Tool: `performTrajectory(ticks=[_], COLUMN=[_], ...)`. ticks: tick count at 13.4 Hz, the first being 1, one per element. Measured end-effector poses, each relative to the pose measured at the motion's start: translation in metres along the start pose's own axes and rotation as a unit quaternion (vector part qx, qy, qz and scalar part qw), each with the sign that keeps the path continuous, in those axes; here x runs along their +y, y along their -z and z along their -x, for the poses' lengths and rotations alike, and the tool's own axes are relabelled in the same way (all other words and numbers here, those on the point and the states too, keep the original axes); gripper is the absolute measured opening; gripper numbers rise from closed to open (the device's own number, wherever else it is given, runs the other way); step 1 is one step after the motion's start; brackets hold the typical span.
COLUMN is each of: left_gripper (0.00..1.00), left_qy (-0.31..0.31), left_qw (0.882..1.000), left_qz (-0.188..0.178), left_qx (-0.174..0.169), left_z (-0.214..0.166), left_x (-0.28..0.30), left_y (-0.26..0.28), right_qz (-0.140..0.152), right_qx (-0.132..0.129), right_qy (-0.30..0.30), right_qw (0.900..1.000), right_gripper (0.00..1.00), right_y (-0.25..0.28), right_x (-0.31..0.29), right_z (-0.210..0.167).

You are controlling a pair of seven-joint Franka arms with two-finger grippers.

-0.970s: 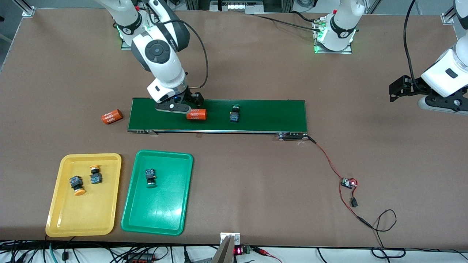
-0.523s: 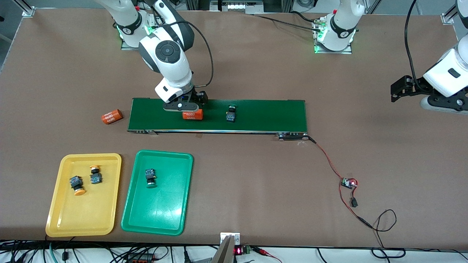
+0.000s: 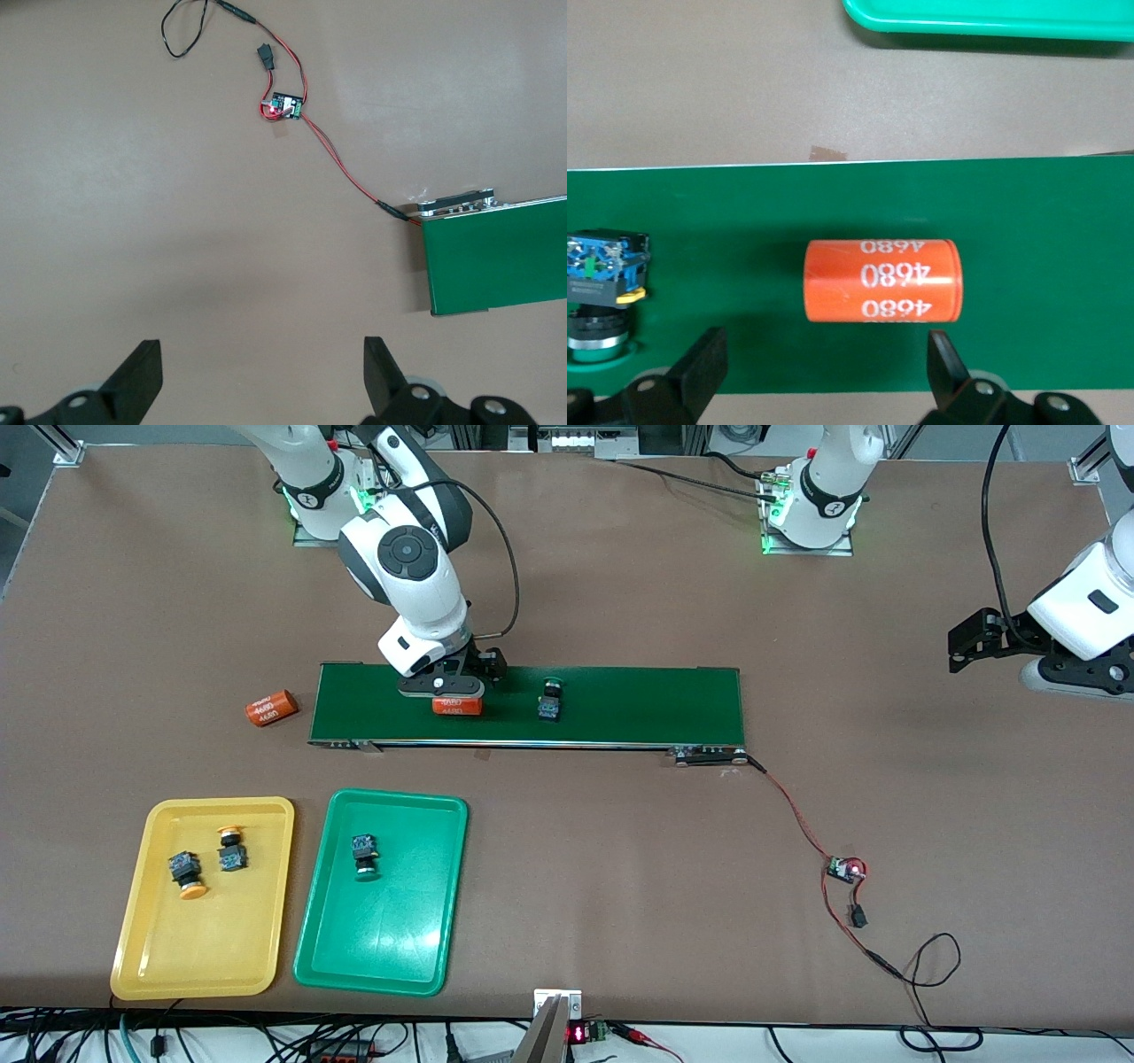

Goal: Sort buttons by color to trays
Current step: 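Grasp the blue-topped black switch on the belt with the right gripper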

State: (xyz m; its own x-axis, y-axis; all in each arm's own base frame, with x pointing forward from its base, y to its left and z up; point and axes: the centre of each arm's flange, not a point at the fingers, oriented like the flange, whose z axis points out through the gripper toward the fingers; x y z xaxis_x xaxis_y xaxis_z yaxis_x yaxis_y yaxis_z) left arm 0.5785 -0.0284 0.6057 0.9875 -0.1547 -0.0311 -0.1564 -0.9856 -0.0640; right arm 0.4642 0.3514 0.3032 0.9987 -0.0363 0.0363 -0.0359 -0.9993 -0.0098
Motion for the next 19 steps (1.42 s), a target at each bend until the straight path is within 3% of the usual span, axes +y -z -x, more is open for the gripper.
performTrajectory(ticks=[19], left_gripper=[1.0], left_qy=[0.006], left_qw=[1.0], left_qz=[-0.001], left_qx=[0.012], left_z=[0.007], left_x=[-0.004], left_y=[0.013], right_qz=[0.0], right_qx=[-0.003], right_qy=[-0.003], right_qw=[1.0], right_gripper=[1.0], right_y=[-0.005], right_x=[0.001], right_z=[-0.001])
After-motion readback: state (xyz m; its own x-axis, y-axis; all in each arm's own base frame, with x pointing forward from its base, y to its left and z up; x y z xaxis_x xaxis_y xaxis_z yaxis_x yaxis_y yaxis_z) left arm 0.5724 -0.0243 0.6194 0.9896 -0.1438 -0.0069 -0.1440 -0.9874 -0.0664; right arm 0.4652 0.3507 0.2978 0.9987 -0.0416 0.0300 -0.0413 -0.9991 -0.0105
